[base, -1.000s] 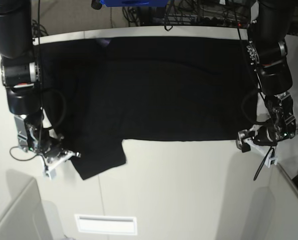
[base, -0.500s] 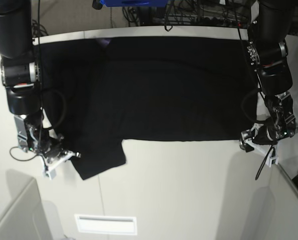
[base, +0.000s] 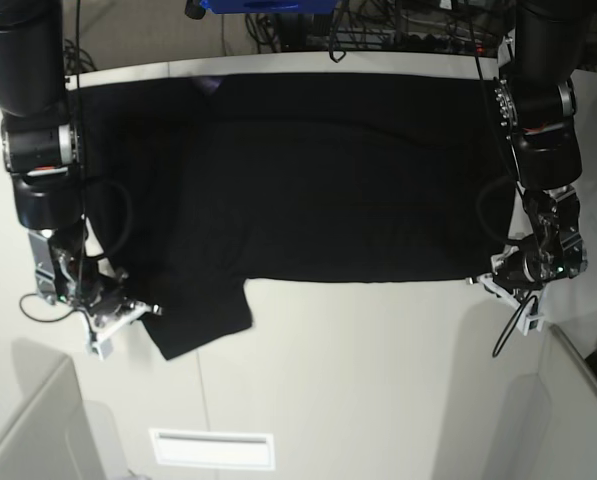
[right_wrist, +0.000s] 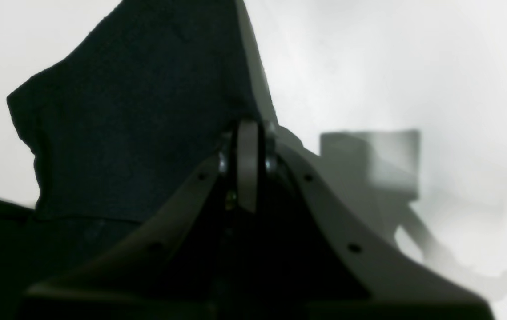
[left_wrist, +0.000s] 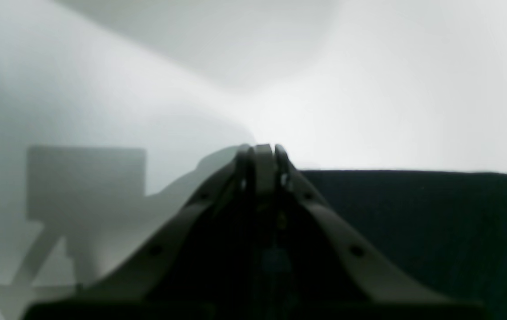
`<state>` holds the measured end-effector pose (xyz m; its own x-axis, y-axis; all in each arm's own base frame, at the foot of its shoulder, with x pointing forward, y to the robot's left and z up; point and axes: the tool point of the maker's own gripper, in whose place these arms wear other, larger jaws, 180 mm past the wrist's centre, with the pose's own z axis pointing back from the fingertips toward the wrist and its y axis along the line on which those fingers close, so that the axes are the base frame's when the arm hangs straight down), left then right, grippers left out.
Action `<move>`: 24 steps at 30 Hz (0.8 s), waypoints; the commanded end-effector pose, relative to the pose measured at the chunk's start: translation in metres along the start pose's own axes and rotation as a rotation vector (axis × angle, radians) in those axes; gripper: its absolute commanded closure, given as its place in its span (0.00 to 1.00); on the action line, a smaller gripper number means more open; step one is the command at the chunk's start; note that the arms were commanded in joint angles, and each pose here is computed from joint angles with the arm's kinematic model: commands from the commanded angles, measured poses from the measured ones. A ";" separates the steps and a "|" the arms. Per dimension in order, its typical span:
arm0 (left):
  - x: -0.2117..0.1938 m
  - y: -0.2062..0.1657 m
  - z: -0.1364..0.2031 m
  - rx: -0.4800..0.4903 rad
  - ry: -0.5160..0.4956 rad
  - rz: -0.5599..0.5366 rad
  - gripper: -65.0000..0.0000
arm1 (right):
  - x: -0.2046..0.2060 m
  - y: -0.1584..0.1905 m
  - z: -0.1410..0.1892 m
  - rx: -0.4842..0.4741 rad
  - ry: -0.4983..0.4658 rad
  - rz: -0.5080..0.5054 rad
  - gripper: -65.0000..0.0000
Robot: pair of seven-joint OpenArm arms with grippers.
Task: Fold the T-shirt properly
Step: 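Lift the shirt's open side and fold it over toward the collar edge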
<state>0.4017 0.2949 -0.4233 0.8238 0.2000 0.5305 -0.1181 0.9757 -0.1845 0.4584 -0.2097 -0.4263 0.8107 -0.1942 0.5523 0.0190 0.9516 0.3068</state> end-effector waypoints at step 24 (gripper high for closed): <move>0.008 0.013 0.064 0.074 -0.061 -0.109 1.00 | 0.042 0.030 0.054 0.027 -0.253 0.170 1.00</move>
<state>0.3537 0.3065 -0.3917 0.8404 0.1066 0.5314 -0.0783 0.9941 -0.0757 0.4465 -0.1928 -0.3750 0.6801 -0.0823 0.7285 -0.1238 0.9665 0.2248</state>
